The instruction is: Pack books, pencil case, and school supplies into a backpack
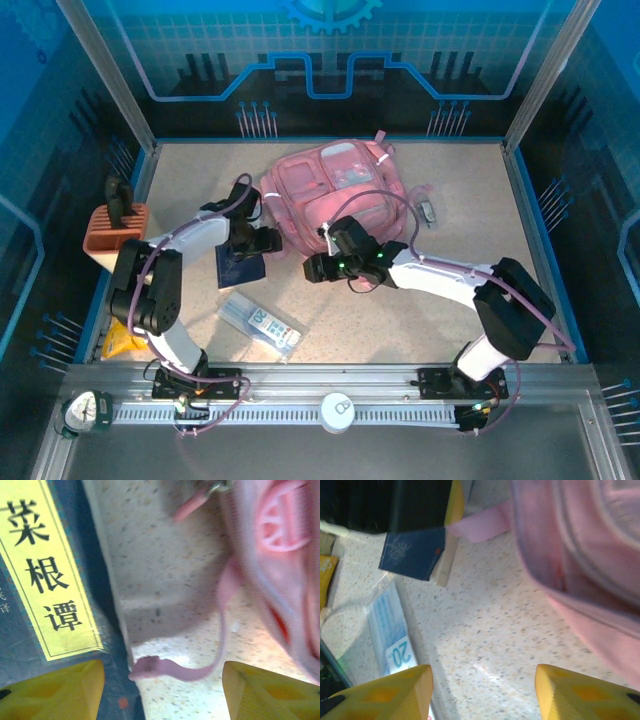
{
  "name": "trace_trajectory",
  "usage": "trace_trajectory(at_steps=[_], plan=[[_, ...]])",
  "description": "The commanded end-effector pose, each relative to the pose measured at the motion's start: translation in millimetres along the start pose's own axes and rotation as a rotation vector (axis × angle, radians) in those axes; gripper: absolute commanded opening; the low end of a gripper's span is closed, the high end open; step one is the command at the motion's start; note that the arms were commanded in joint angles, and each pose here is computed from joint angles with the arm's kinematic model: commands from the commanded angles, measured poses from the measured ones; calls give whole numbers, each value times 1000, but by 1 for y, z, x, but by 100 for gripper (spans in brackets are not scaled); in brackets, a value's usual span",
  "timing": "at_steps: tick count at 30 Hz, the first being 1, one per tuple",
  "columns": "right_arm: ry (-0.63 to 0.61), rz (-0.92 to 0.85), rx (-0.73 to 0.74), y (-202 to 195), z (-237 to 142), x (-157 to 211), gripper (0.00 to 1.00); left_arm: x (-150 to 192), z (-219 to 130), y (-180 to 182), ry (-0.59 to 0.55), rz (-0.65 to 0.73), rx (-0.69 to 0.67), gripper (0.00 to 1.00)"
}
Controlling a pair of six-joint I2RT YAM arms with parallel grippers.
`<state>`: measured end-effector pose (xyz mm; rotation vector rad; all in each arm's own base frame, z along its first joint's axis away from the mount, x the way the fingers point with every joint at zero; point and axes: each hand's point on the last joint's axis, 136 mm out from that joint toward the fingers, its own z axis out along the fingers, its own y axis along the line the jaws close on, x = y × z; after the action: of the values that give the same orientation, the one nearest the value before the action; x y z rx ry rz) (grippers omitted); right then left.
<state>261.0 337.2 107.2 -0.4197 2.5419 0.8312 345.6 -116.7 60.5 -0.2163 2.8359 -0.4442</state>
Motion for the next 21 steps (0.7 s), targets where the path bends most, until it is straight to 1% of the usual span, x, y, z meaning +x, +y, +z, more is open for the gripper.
trace_trajectory(at_steps=[1,4,7,11,15,17,21], plan=[[45,38,-23,19,15,2,57,-10,-27,-7,-78,-37,63,65],[60,30,-44,36,30,1,59,-14,-38,19,-119,-118,7,70],[92,23,-60,48,49,0,61,-10,-47,56,-156,-211,-99,70],[125,47,-79,58,74,-5,60,2,-45,86,-164,-325,-103,70],[148,47,-49,61,97,-6,55,14,-39,105,-157,-390,-127,70],[141,40,-35,60,107,-7,54,18,-34,108,-161,-405,-120,69],[166,31,2,57,125,-10,54,22,-22,108,-135,-418,-99,66]])
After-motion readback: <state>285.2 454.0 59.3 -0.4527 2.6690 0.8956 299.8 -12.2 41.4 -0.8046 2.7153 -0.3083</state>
